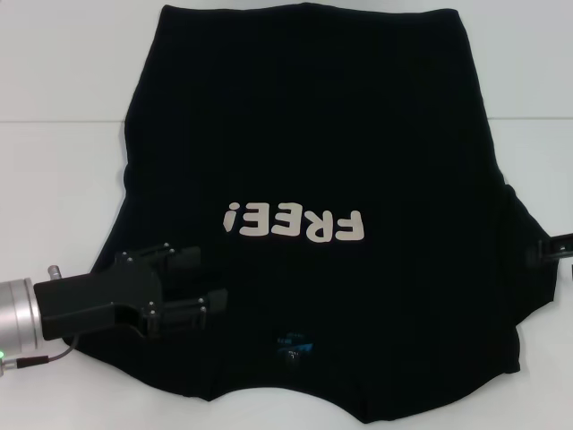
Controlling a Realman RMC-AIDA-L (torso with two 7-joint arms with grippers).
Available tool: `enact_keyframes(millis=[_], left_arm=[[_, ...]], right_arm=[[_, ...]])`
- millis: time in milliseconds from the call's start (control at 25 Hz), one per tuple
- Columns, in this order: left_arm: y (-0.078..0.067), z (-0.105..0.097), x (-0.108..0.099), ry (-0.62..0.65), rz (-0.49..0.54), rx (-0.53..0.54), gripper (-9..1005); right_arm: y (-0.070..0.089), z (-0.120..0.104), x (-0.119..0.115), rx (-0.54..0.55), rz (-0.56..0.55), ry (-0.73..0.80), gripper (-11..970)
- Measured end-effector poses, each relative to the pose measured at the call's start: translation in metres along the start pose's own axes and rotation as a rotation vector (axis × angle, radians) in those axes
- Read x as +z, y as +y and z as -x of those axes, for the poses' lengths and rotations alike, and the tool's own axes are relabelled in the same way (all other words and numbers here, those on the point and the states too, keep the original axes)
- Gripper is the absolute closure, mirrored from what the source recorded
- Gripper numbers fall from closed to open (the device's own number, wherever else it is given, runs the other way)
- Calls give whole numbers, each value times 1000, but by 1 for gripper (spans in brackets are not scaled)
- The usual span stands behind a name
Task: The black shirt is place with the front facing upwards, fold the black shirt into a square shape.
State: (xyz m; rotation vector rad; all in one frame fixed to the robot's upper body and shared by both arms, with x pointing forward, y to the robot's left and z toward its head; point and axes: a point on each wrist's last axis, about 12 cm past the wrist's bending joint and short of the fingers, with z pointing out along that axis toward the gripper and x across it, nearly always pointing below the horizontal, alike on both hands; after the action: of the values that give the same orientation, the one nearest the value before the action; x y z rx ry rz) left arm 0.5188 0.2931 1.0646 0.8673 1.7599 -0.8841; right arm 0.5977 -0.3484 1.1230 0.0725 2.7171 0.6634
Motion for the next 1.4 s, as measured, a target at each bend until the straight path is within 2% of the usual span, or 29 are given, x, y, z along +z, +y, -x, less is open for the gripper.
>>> enact_keyframes(millis=[240, 560, 1200, 1400], left_arm=[[0, 0, 0, -2, 1, 0, 190], [1, 1, 1, -1, 7, 3, 190], [3, 4, 2, -6, 7, 9, 191], [3, 4, 2, -6, 8, 9, 191]], right_arm=[[1, -3, 7, 1, 3, 22, 15], [5, -5, 19, -9, 17, 43, 64], [11, -1, 26, -61, -19, 48, 161], [11, 0, 26, -64, -26, 51, 397]])
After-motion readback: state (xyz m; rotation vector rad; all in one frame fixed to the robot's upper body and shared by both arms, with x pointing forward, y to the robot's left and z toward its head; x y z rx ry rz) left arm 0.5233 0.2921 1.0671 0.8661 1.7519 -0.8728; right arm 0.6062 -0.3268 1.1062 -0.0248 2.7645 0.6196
